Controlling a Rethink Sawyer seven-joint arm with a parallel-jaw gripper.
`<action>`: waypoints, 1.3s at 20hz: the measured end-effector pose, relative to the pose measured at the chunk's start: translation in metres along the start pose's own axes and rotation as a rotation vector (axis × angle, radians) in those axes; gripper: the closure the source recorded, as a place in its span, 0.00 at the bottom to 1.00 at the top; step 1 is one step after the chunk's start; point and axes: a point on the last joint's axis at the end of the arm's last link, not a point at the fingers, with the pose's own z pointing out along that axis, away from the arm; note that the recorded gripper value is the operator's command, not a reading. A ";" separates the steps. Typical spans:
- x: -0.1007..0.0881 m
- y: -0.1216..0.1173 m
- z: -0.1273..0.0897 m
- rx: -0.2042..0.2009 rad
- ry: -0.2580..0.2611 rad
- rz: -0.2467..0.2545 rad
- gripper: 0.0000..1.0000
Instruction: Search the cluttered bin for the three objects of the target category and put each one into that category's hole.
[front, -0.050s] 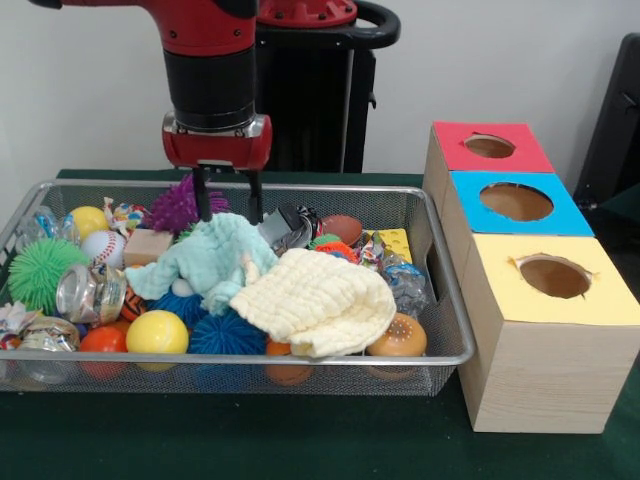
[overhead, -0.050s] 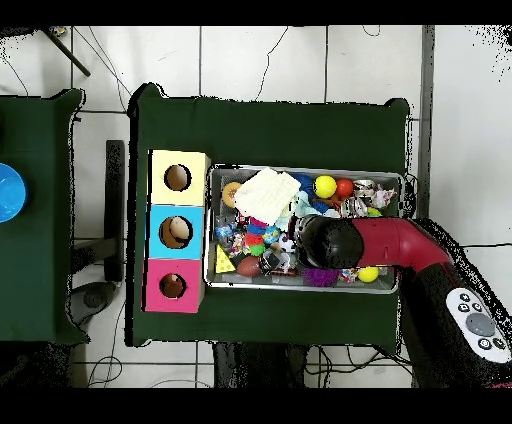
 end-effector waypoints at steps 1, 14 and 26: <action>-0.001 -0.001 0.000 0.001 -0.002 0.001 0.00; -0.014 -0.008 0.008 -0.001 -0.015 0.016 0.00; -0.009 -0.010 0.033 -0.019 0.013 0.020 0.00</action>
